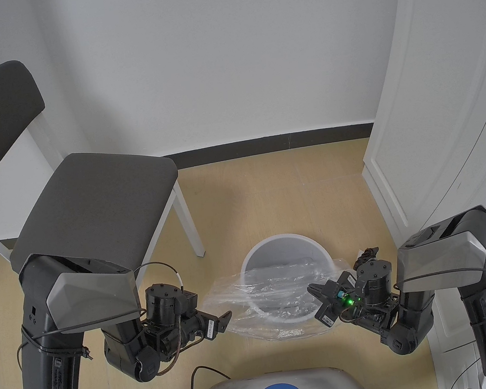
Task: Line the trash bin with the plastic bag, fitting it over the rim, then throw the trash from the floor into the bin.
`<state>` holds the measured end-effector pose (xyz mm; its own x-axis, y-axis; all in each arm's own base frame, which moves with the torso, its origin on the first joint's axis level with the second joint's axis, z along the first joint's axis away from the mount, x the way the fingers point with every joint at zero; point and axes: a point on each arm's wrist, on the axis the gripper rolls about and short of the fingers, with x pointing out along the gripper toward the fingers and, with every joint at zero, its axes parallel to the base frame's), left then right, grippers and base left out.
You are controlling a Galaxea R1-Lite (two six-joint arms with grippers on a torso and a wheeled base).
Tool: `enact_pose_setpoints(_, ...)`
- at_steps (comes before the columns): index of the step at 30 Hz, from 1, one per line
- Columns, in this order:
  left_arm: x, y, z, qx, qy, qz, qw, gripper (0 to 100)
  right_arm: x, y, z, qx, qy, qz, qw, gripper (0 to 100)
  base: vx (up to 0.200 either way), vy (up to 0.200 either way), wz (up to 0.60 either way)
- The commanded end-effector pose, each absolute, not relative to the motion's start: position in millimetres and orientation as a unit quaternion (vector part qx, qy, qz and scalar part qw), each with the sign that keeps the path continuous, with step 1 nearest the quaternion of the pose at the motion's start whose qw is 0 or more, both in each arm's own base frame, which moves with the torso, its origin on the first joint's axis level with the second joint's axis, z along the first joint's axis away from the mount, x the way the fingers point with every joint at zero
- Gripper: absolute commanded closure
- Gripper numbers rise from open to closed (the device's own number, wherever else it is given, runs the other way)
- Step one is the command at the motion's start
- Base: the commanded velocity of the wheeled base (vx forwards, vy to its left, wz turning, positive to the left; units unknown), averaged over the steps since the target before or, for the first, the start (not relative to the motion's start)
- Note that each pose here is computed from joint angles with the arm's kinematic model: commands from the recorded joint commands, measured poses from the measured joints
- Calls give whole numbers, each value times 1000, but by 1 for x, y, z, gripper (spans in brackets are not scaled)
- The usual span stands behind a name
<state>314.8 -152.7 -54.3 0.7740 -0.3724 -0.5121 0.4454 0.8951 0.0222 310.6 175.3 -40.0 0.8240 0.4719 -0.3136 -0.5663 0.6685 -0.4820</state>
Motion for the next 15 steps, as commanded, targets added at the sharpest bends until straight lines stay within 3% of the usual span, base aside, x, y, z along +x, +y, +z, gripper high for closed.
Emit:
enact_pose_setpoints(1, 316, -153, -54, 70, 254, -216, 940, 0, 321, 179, -34, -283, 55, 272, 918, 100, 0, 0, 0)
enact_pose_setpoints(10, 326, -155, -40, 49, 178, -214, 959, 0, 354, 185, -17, -232, 12, 198, 952, 100, 0, 0, 0)
enact_pose_setpoints(15, 328, -157, -41, 47, 171, -215, 960, 0, 379, 180, -11, -220, -20, 163, 962, 100, 0, 0, 0)
